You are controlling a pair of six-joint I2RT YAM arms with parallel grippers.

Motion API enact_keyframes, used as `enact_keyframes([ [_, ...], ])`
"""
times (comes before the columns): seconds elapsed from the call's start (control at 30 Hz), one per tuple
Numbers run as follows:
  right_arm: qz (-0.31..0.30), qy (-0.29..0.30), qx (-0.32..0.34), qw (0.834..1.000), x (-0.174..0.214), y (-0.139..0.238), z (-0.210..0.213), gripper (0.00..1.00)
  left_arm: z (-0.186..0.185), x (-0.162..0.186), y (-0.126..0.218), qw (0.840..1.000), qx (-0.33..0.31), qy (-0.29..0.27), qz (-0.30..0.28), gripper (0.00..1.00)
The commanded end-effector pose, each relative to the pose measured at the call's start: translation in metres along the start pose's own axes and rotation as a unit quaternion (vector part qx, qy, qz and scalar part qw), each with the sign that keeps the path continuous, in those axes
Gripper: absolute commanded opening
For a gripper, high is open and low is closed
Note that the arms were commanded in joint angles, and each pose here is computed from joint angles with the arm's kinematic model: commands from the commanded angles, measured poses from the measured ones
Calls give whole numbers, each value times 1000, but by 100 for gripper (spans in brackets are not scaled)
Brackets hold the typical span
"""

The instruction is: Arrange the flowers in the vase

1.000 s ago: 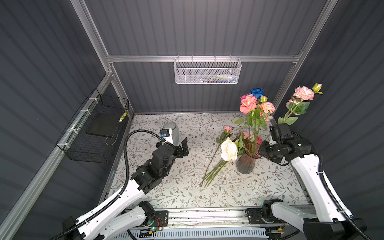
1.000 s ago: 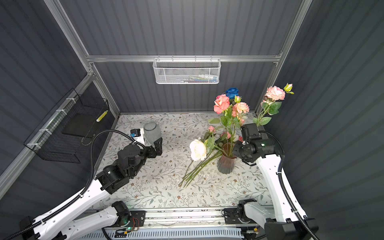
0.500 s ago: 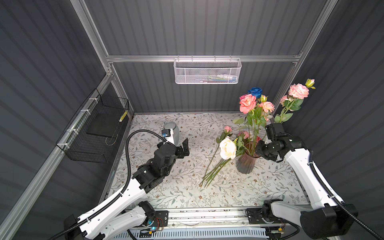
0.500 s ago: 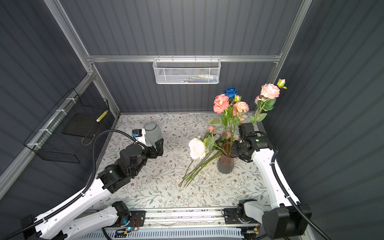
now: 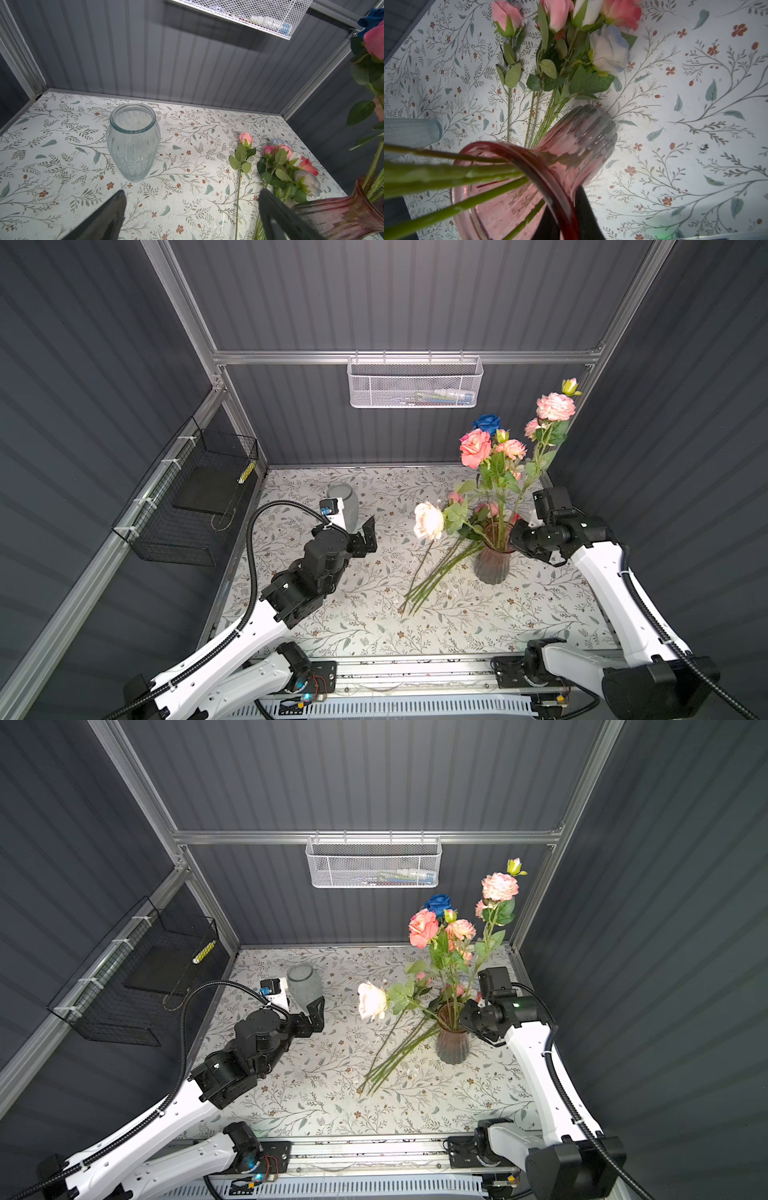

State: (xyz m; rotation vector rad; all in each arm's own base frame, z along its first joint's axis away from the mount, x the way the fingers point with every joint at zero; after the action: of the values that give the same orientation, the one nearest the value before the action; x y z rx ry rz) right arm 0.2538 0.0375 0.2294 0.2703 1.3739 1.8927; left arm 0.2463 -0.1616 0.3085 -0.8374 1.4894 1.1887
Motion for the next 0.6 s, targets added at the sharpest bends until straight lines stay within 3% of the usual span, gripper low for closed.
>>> enact_keyframes([
  [0.0,-4,0,-15,1000,1,6,2,0,0,-1,4,1000,4,1,-3,99],
  [0.27,-5,-13,-102,995,-1,24,29,0,-1,-8,7,1000,9,2,-7,100],
  [0.57,-12,-11,-141,990,-10,34,50,0,-1,-8,6,1000,9,5,-9,99],
])
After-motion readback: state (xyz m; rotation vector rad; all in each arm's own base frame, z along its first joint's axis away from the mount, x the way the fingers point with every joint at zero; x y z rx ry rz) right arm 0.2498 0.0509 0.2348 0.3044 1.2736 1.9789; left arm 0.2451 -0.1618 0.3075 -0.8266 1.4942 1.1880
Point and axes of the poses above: each gripper's point midway between its finger pads, its own y axis back along the fingers, its own z axis along the line the jaws close on, x = y × z, the point moved 3 cm from there along y, back along the fingers, and after that the axes turned 15 degrees about -y, right-handed, at the moved point
